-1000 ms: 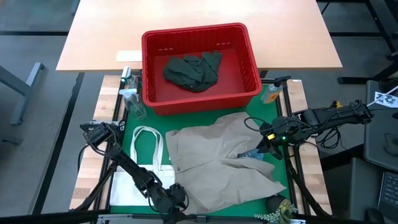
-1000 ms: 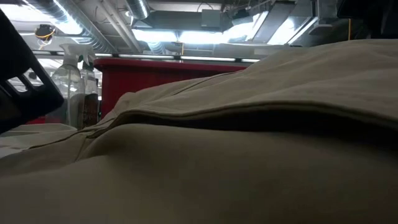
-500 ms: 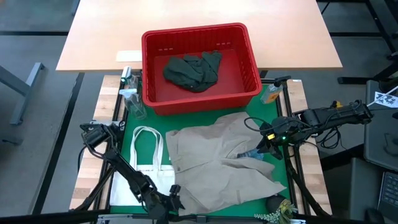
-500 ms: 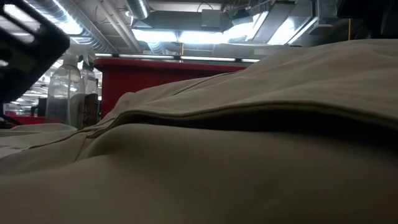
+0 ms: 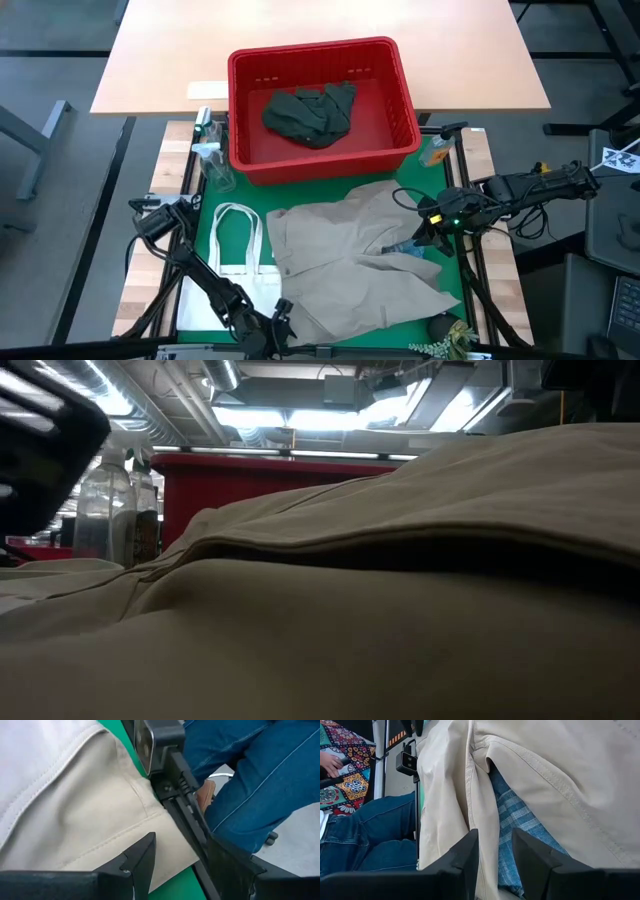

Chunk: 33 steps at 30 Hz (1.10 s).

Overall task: Fold Laundry from Bin
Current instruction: Fold the light brown shorts

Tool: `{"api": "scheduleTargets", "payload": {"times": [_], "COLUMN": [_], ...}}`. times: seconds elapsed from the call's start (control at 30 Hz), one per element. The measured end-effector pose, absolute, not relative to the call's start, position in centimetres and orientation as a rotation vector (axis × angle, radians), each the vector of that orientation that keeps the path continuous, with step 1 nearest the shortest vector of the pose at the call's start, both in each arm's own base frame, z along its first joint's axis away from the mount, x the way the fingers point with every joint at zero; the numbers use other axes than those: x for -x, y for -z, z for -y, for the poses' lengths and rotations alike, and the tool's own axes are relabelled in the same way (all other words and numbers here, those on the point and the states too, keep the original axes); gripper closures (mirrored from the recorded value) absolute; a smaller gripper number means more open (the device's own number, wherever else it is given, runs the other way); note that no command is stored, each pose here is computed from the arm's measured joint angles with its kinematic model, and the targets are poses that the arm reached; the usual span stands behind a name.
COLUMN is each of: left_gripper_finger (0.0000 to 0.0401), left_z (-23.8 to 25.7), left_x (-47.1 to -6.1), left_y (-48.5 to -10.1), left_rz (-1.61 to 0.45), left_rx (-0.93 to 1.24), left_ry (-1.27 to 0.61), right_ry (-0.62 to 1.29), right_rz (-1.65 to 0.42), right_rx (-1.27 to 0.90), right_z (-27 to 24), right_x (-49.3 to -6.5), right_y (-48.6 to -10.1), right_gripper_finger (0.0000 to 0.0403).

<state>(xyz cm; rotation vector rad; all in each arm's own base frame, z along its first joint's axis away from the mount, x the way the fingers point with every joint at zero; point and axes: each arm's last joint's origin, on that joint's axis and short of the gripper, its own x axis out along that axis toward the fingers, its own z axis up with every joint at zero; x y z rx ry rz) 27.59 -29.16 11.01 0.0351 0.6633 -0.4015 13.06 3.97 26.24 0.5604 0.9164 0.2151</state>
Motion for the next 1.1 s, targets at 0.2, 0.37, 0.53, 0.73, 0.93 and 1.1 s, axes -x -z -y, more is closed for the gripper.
{"api": "scheduleTargets", "payload": {"times": [0.2,0.37,0.53,0.73,0.93,1.1], "left_gripper_finger": [0.0230,0.0230,0.0230,0.0235,0.0282,0.0348], "left_z": [29.2,29.3,29.1,28.7,28.7,28.7], "left_x": [-27.5,-27.4,-27.8,-28.3,-28.3,-28.4], "left_y": [-10.9,-10.4,-9.4,-9.0,-9.0,-9.0], "left_rz": [-0.658,-0.664,-0.674,-0.683,-0.687,-0.693], "left_rx": [-0.100,-0.169,-0.176,-0.172,-0.141,-0.019], "left_ry": [0.424,0.462,0.453,0.442,0.421,0.385], "right_ry": [-0.214,-0.215,-0.215,-0.215,-0.215,-0.215], "right_rz": [-0.917,-0.917,-0.917,-0.916,-0.917,-0.917], "right_rx": [-0.561,-0.561,-0.561,-0.561,-0.561,-0.561], "right_z": [-4.0,-4.0,-4.0,-4.0,-4.0,-4.0], "right_x": [-13.1,-13.1,-13.1,-13.1,-13.1,-13.1], "right_y": [-26.2,-26.2,-26.2,-26.2,-26.2,-26.2], "right_gripper_finger": [0.0285,0.0285,0.0285,0.0285,0.0285,0.0285]}}
